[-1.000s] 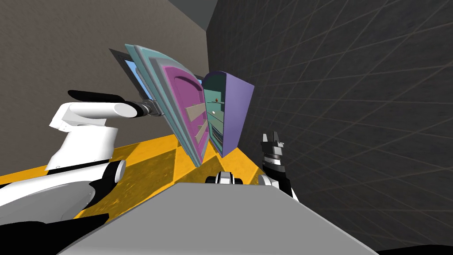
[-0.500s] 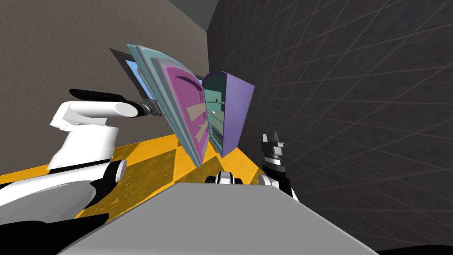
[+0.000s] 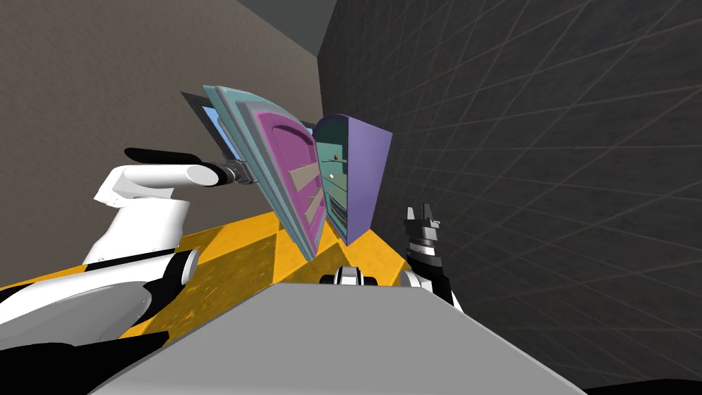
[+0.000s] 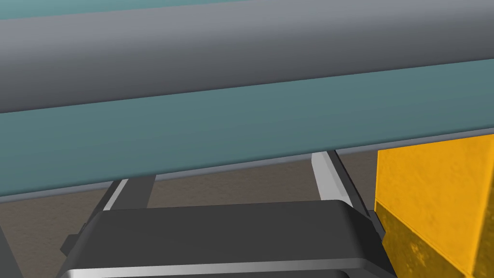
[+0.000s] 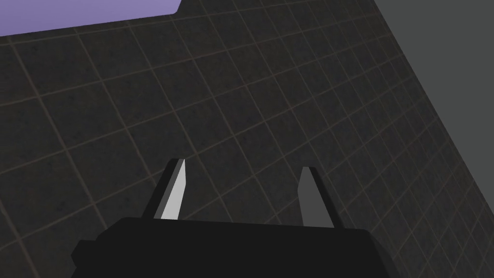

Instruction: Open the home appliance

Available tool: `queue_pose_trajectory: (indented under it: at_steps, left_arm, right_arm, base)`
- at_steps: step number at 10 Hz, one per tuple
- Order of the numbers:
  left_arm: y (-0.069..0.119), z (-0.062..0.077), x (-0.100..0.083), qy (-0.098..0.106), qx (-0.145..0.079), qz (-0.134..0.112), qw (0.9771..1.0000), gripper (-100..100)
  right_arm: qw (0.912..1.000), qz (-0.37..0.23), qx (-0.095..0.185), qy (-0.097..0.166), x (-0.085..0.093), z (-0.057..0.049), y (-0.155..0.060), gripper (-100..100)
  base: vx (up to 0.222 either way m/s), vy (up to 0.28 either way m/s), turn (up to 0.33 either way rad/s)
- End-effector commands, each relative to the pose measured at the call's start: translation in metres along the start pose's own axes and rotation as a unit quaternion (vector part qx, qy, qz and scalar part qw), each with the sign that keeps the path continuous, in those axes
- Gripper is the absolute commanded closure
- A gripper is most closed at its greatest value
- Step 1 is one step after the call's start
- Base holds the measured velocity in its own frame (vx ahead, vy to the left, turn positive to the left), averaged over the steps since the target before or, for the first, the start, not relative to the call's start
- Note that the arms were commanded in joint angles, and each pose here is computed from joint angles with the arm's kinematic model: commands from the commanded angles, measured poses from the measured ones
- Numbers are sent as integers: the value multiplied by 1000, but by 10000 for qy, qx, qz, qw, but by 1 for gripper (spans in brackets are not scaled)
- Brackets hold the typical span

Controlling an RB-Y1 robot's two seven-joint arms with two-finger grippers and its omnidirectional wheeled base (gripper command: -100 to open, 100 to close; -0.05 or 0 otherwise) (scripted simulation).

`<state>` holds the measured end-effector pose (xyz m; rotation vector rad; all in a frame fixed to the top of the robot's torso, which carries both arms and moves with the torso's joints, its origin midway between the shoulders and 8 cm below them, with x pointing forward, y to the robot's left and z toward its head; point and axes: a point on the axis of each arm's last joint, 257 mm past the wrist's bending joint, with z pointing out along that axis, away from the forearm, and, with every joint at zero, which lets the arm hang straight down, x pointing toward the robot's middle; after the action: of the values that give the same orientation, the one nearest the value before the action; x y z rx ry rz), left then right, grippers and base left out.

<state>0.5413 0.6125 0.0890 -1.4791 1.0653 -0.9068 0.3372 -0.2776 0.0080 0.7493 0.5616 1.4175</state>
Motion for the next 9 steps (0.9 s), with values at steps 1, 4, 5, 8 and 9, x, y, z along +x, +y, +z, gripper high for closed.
queue_pose_trajectory:
  at_steps: [1, 4, 5, 8, 9]
  left_arm:
    - [5, 4, -2, -21, -9, -39, 10000, -100]
    - [-18, -7, 2, 2, 146, 97, 9998, 100]
    - [-15, -7, 9, 88, 105, 95, 9999, 100]
    - [-12, -6, 21, 250, 90, 84, 9996, 100]
    - [-10, -6, 27, 332, 82, 79, 9994, 100]
  right_arm:
    - [10000, -1, 0, 0, 0, 0, 0, 0]
    - [10000, 3, -1, -1, 0, 0, 0, 0]
    - [10000, 2, -1, -1, 0, 0, 0, 0]
    - [10000, -3, 1, 2, 0, 0, 0, 0]
    - [10000, -3, 1, 1, 0, 0, 0, 0]
  base:
    - [-5, 60, 33]
    - [-7, -91, -21]
    - [-33, 115, 12]
    - [-34, 298, -59]
    - [4, 302, -17]
